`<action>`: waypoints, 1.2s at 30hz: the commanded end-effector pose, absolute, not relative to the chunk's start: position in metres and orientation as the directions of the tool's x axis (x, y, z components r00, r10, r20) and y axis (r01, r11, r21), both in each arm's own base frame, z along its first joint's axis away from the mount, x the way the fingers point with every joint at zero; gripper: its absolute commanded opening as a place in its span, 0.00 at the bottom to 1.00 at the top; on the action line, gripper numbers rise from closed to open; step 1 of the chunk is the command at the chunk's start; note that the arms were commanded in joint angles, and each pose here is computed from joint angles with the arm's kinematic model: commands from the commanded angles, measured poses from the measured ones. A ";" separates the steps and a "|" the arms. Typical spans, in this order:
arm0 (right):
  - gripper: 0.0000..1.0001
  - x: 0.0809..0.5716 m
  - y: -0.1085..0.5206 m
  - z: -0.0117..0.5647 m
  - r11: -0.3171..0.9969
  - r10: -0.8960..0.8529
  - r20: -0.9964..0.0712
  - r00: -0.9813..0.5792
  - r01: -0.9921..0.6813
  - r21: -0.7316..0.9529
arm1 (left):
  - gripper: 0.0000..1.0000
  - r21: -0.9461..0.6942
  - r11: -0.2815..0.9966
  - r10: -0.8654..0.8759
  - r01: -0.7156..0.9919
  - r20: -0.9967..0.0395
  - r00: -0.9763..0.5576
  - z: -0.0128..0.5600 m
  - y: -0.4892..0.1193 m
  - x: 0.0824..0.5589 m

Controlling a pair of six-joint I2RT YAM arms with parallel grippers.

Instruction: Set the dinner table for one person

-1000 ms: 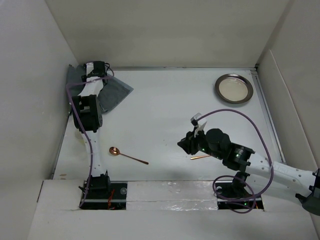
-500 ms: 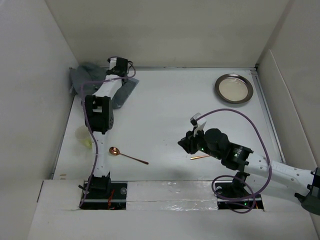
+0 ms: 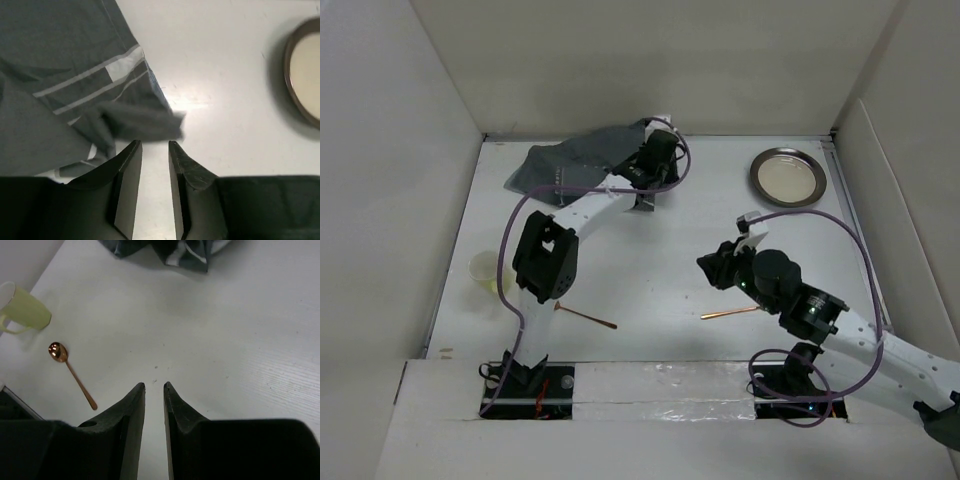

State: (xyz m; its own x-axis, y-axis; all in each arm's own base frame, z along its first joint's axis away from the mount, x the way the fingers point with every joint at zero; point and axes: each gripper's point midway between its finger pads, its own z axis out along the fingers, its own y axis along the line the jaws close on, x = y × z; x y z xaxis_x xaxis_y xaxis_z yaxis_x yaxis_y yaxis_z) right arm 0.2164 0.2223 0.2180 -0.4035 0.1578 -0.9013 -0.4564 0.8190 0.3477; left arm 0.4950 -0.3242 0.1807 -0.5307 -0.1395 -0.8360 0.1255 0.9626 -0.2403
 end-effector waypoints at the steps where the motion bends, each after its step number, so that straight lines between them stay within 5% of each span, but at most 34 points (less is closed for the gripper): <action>1: 0.27 0.223 0.210 0.223 0.840 0.236 -0.890 -0.390 -0.379 0.389 | 0.32 -0.306 0.933 -0.154 0.187 -0.813 -0.562 0.173 -0.359 0.473; 5: 0.27 0.229 0.201 0.220 0.854 0.265 -0.881 -0.391 -0.330 0.403 | 0.59 -0.349 0.913 -0.192 0.213 -0.826 -0.531 0.205 -0.359 0.454; 7: 0.27 0.229 0.201 0.219 0.852 0.272 -0.878 -0.395 -0.325 0.410 | 0.63 -0.355 0.920 -0.239 0.167 -0.846 -0.477 0.226 -0.335 0.444; 10: 0.18 0.229 0.202 0.220 0.844 0.280 -0.877 -0.390 -0.336 0.419 | 0.59 -0.386 0.922 -0.352 0.018 -0.860 -0.369 0.241 -0.283 0.426; 11: 0.02 0.228 0.203 0.220 0.839 0.282 -0.876 -0.392 -0.342 0.423 | 0.55 -0.430 0.901 -0.421 -0.049 -0.843 -0.337 0.240 -0.261 0.425; 18: 0.00 0.224 0.215 0.212 0.820 0.242 -0.876 -0.418 -0.394 0.414 | 0.45 -0.540 0.766 -0.630 -0.350 -0.741 -0.235 0.164 -0.126 0.398; 22: 0.30 0.223 0.219 0.213 0.806 0.244 -0.876 -0.417 -0.416 0.422 | 0.55 -0.540 0.731 -0.652 -0.418 -0.733 -0.193 0.141 -0.103 0.396; 25: 0.42 0.221 0.223 0.216 0.792 0.245 -0.876 -0.416 -0.435 0.428 | 0.57 -0.543 0.711 -0.667 -0.446 -0.722 -0.183 0.129 -0.105 0.405; 36: 0.48 0.212 0.235 0.223 0.744 0.211 -0.884 -0.418 -0.518 0.422 | 0.59 -0.657 0.570 -0.772 -0.493 -0.634 -0.046 0.083 -0.092 0.430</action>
